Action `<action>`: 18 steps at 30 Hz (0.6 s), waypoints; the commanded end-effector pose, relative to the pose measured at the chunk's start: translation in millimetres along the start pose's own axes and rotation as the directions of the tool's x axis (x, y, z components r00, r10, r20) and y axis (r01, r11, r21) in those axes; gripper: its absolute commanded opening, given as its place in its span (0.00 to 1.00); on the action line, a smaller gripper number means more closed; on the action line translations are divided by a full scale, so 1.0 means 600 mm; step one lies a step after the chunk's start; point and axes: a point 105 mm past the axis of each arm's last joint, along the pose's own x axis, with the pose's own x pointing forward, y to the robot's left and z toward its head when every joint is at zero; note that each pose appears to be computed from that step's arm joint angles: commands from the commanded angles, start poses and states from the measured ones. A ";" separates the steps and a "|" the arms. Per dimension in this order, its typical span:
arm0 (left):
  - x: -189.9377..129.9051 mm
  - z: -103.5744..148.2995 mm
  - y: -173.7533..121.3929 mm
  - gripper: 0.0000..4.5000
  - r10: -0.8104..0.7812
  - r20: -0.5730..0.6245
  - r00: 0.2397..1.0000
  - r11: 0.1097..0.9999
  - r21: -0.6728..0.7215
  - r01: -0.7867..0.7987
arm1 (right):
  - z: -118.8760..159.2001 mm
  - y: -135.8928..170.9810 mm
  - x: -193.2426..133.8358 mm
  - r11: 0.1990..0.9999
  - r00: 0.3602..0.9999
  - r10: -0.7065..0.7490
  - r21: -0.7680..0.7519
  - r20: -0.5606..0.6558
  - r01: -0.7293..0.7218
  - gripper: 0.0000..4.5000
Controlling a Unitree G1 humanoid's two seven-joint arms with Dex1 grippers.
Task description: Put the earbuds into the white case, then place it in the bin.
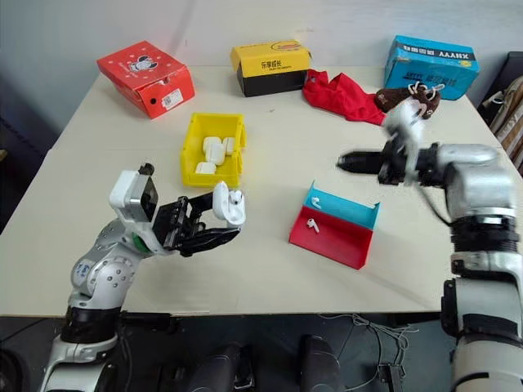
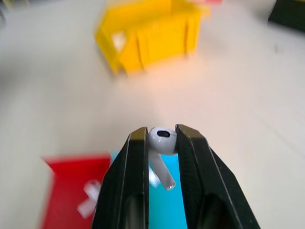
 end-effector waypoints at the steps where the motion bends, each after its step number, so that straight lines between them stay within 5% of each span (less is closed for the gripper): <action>1: 0.017 0.025 0.017 0.62 -0.016 0.061 0.998 0.999 0.053 0.013 | 0.066 0.071 0.020 0.981 0.938 0.067 0.152 0.340 -0.125 0.09; 7: 0.053 0.023 0.032 0.62 -0.049 0.099 0.994 0.998 0.053 0.044 | 0.063 0.179 0.058 0.931 0.828 0.147 0.206 0.542 -0.300 0.09; 18: 0.086 0.018 0.029 0.62 -0.045 0.156 0.987 0.998 0.041 0.039 | 0.009 0.229 0.071 0.902 0.852 0.188 0.257 0.489 -0.346 0.09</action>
